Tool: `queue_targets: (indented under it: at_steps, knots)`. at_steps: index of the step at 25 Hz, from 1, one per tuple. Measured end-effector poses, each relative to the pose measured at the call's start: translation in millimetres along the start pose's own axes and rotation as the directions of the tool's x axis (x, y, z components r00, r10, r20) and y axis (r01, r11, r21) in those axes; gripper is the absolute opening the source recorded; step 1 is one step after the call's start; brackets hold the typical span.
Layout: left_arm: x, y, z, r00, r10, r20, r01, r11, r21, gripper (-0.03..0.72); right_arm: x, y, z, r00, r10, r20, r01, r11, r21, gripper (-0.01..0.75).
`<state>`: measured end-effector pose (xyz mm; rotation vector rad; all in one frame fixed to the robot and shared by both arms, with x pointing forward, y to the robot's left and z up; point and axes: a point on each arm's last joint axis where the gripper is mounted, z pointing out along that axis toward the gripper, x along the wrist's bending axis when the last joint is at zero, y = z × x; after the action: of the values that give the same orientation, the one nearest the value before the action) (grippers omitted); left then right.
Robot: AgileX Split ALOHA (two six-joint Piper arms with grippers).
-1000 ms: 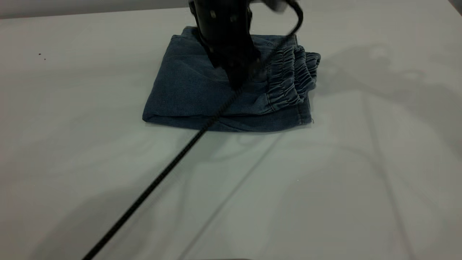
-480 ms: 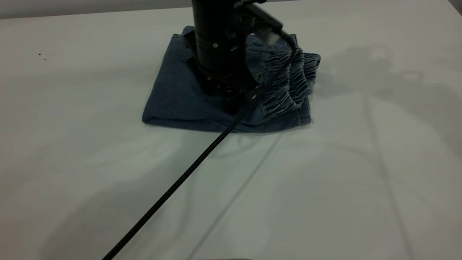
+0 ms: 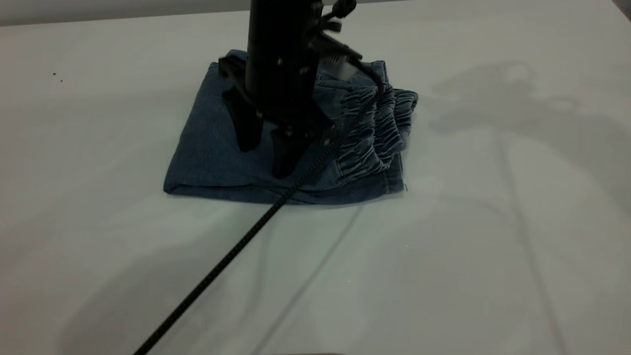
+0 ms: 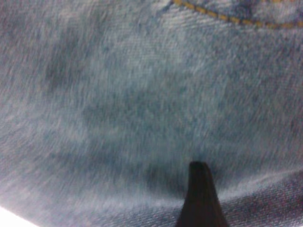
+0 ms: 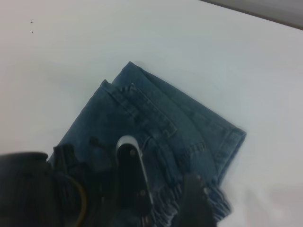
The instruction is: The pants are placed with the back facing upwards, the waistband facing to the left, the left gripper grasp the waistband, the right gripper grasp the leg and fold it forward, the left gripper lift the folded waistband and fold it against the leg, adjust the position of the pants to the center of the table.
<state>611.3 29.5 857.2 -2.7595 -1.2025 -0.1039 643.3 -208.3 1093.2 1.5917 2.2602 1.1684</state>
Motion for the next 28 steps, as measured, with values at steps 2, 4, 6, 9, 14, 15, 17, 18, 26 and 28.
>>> queue_targets:
  at_steps: [2, 4, 6, 9, 14, 15, 17, 18, 26, 28]
  knots:
    - [2.9, 9.6, -15.7, 1.0, 0.0, -0.005, 0.0, 0.999, -0.048, 0.47, 0.4, 0.6, -1.9, 1.0, -0.003, 0.001, 0.003, 1.0, -0.004, 0.434]
    - [6.2, 20.1, -34.8, 1.0, -0.01, -0.011, 0.008, 0.994, -0.113, 0.47, 2.8, 2.2, -7.9, 1.0, -0.017, 0.005, 0.017, 1.0, -0.016, 0.434]
    - [10.2, 31.1, -58.9, 1.0, -0.015, -0.018, 0.011, 0.981, -0.194, 0.47, 8.9, 5.6, -21.2, 0.999, -0.04, 0.009, 0.04, 0.998, -0.043, 0.434]
    - [15.7, 43.3, -94.3, 0.999, -0.004, -0.038, -0.008, 0.949, -0.317, 0.47, 22.2, 9.6, -49.1, 0.997, -0.079, 0.014, 0.08, 0.993, -0.084, 0.434]
    - [22.6, 38.9, -151.9, 0.998, -0.012, -0.058, -0.015, 0.892, -0.451, 0.47, 51.3, 6.1, -108.3, 0.992, -0.12, 0.027, 0.122, 0.986, -0.116, 0.434]
    - [24.2, 35.2, -163.4, 0.998, -0.017, -0.065, -0.016, 0.882, -0.471, 0.47, 57.0, 3.4, -118.7, 0.992, -0.12, 0.023, 0.122, 0.986, -0.111, 0.434]
    - [30.1, 23.6, -193.8, 0.994, -0.037, -0.105, -0.023, 0.854, -0.519, 0.47, 71.3, -3.8, -143.7, 0.993, -0.118, 0.004, 0.118, 0.987, -0.106, 0.434]
    - [33.2, 16.4, -210.3, 0.991, -0.053, -0.123, -0.023, 0.837, -0.546, 0.47, 78.5, -8.1, -156.0, 0.993, -0.117, -0.005, 0.115, 0.988, -0.104, 0.434]
    - [42.2, -74.3, -325.5, 0.981, -0.15, -0.119, 0.019, 0.696, -0.718, 0.47, 108.6, -49.6, -214.5, 0.999, -0.053, -0.001, 0.053, 0.996, -0.071, 0.434]
    - [40.6, -105.0, -335.1, 0.981, -0.153, -0.116, 0.024, 0.697, -0.717, 0.47, 110.8, -65.8, -217.9, 0.999, -0.039, 0.003, 0.039, 0.998, -0.059, 0.434]
